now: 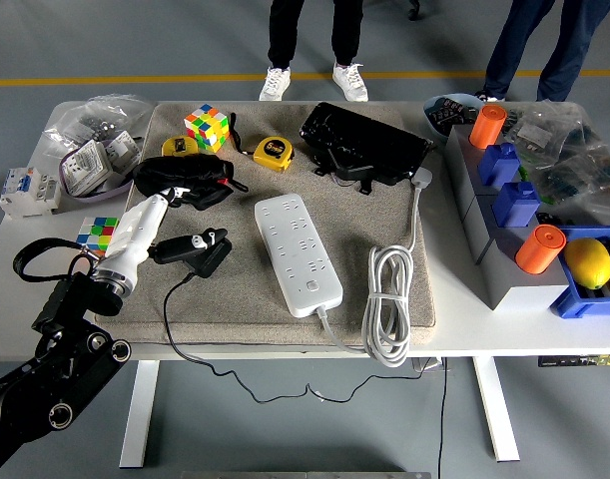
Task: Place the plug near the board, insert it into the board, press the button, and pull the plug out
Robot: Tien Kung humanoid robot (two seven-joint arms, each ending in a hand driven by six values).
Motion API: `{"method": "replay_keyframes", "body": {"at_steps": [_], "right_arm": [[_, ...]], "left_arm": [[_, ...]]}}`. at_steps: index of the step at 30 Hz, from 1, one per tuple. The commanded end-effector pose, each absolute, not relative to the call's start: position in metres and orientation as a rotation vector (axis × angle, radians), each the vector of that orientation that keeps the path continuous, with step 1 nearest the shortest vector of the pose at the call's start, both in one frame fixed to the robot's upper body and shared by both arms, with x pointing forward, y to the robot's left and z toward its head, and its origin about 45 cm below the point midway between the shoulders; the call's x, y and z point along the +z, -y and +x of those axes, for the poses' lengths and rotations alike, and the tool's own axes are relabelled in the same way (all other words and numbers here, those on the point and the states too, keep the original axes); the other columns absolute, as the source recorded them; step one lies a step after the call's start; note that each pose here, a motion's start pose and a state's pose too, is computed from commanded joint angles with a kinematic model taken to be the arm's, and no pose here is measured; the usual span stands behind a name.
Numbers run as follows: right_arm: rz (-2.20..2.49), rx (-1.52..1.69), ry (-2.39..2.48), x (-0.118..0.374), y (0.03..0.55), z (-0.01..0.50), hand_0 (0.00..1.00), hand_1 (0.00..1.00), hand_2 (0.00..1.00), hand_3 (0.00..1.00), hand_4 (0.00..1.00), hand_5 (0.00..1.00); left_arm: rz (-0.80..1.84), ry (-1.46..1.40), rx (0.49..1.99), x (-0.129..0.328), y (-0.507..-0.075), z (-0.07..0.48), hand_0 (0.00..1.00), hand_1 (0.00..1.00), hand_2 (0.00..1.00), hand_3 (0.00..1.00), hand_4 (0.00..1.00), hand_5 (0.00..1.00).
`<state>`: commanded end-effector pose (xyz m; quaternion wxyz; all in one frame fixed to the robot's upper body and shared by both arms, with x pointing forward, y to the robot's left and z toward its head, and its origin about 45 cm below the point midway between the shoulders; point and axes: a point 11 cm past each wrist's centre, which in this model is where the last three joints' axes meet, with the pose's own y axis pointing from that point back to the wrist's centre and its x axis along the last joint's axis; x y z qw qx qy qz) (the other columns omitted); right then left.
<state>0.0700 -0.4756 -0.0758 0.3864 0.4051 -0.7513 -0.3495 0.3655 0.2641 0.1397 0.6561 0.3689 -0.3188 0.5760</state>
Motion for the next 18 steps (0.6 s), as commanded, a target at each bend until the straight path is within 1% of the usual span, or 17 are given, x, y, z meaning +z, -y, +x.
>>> {"method": "replay_keyframes", "body": {"at_steps": [1, 7, 8, 13, 14, 18], "right_arm": [[1.032, -0.889, 1.913, -0.076, 0.476, 0.070, 0.605, 0.617, 0.561, 0.546, 0.767, 0.286], [1.036, -0.884, 1.912, -0.075, 0.476, 0.071, 0.605, 0.617, 0.561, 0.546, 0.767, 0.286], [1.037, -0.884, 1.911, -0.075, 0.476, 0.071, 0.606, 0.617, 0.561, 0.546, 0.767, 0.284], [1.044, -0.881, 1.916, -0.074, 0.477, 0.074, 0.606, 0.617, 0.561, 0.546, 0.767, 0.284], [1.045, -0.880, 1.916, -0.074, 0.477, 0.074, 0.604, 0.617, 0.561, 0.546, 0.767, 0.283], [1.043, -0.877, 1.913, -0.074, 0.478, 0.073, 0.604, 0.617, 0.561, 0.546, 0.767, 0.283]], "left_arm": [[0.841, 0.724, 1.302, 0.139, -0.264, 0.365, 0.764, 0.750, 0.766, 0.769, 0.998, 0.630], [0.862, 0.731, 1.283, 0.134, -0.260, 0.362, 0.764, 0.750, 0.766, 0.769, 0.998, 0.630], [0.869, 0.737, 1.282, 0.133, -0.260, 0.362, 0.747, 0.711, 0.746, 0.762, 0.998, 0.607], [0.908, 0.755, 1.271, 0.130, -0.260, 0.362, 0.747, 0.711, 0.746, 0.762, 0.998, 0.607], [0.916, 0.759, 1.267, 0.129, -0.260, 0.362, 0.703, 0.677, 0.706, 0.750, 0.998, 0.590], [0.941, 0.764, 1.262, 0.126, -0.261, 0.361, 0.703, 0.677, 0.706, 0.750, 0.998, 0.590]]}}
